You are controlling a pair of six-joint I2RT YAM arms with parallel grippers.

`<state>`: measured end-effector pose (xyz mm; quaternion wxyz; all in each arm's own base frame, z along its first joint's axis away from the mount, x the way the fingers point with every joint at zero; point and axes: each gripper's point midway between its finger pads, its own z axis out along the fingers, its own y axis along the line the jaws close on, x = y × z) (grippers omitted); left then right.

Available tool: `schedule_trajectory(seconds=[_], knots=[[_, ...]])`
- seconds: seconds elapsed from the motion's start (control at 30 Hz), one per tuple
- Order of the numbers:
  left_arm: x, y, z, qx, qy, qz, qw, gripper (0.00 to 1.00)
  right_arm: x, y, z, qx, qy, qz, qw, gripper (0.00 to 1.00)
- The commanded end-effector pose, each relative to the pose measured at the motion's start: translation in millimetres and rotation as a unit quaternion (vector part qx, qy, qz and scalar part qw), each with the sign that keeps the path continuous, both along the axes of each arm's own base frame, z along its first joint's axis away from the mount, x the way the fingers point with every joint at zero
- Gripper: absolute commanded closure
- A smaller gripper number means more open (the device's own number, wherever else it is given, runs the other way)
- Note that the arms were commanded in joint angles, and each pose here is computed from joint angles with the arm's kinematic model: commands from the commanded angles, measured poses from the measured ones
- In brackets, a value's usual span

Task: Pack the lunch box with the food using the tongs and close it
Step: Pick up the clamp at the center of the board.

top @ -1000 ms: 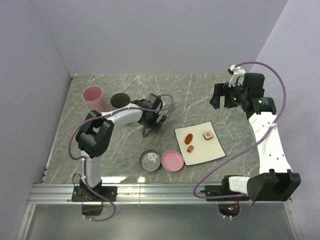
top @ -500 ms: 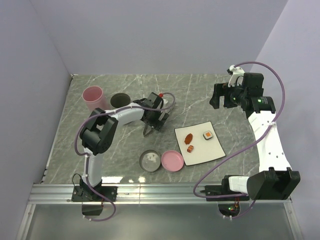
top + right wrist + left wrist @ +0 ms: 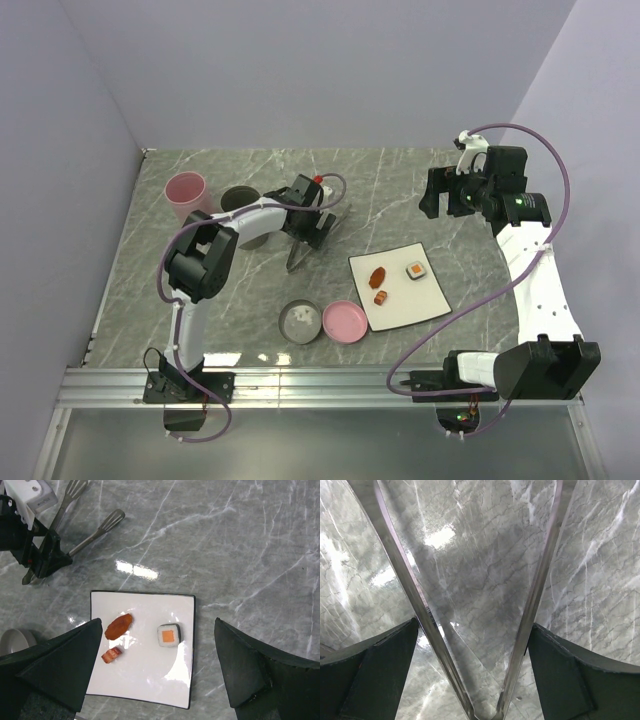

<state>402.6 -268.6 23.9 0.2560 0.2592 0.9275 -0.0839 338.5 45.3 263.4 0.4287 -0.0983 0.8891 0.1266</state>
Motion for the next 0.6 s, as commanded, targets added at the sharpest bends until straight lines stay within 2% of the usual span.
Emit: schedule_trajectory(seconds=[0.0,0.2,0.3,0.57], knots=[[0,-8,-12,-0.011,0.014,-0.011,1.0,0.06,2,1,11,-0.001,-0.015,0.007,1.0,0.0],[-5,-9,-4,-0.018,0.016,-0.016,1.0,0.12,1,1,11,0.0,-0.015,0.007,1.0,0.0],[-4,-10,7,-0.017,0.014,-0.025,0.999,0.2,1,2,12,0.001,-0.016,0.008,1.0,0.0],[-4,-15,71,-0.037,-0.024,-0.067,0.997,0.37,-1,3,18,0.004,-0.022,0.01,1.0,0.0]])
